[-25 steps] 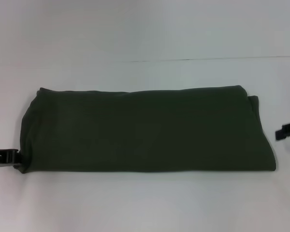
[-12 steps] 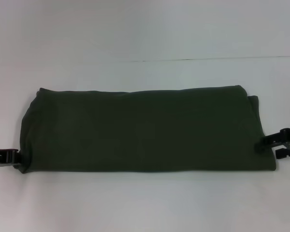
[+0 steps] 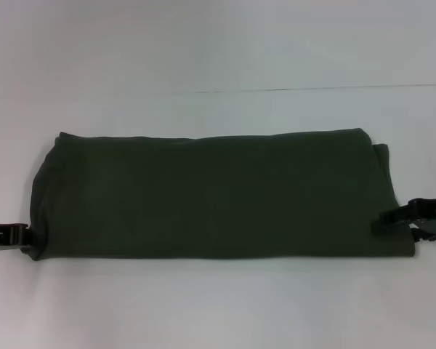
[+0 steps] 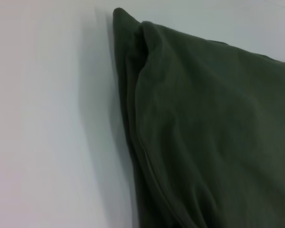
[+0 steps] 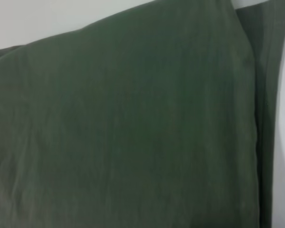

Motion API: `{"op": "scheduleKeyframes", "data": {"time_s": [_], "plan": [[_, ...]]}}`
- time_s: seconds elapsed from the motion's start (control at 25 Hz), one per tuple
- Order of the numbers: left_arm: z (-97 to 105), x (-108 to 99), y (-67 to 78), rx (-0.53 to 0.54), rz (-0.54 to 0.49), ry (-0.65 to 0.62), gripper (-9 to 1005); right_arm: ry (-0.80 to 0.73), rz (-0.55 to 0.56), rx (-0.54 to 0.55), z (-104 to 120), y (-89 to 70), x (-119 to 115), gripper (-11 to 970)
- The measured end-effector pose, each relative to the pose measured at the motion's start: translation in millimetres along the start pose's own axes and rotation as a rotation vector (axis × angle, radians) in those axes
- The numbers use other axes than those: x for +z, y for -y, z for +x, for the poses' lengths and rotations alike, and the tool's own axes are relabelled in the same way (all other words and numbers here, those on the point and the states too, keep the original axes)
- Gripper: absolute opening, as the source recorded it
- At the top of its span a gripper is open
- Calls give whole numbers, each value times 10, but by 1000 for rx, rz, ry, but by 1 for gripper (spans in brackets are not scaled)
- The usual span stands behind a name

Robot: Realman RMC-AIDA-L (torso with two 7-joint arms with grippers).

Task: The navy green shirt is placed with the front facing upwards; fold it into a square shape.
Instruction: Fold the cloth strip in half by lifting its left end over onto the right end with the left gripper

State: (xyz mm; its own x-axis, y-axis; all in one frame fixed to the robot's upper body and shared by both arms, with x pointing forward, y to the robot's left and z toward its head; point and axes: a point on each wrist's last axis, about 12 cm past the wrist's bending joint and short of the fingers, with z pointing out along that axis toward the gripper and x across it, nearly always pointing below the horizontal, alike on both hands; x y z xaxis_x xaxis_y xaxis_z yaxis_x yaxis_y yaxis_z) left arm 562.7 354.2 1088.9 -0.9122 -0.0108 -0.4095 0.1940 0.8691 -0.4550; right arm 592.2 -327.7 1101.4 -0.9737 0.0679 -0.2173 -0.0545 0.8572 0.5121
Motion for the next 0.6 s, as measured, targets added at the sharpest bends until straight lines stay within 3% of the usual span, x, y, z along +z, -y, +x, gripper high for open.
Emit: {"op": "scheduleKeyframes", "data": {"time_s": [0.28,0.6], "plan": [[1,-1,-1,-2,1,0,0,-4,5,-5,-18,-24,2,821],[3,-1,0,-2,2,0,-1,-22,13,-25,-23,-55,26,531]]}}
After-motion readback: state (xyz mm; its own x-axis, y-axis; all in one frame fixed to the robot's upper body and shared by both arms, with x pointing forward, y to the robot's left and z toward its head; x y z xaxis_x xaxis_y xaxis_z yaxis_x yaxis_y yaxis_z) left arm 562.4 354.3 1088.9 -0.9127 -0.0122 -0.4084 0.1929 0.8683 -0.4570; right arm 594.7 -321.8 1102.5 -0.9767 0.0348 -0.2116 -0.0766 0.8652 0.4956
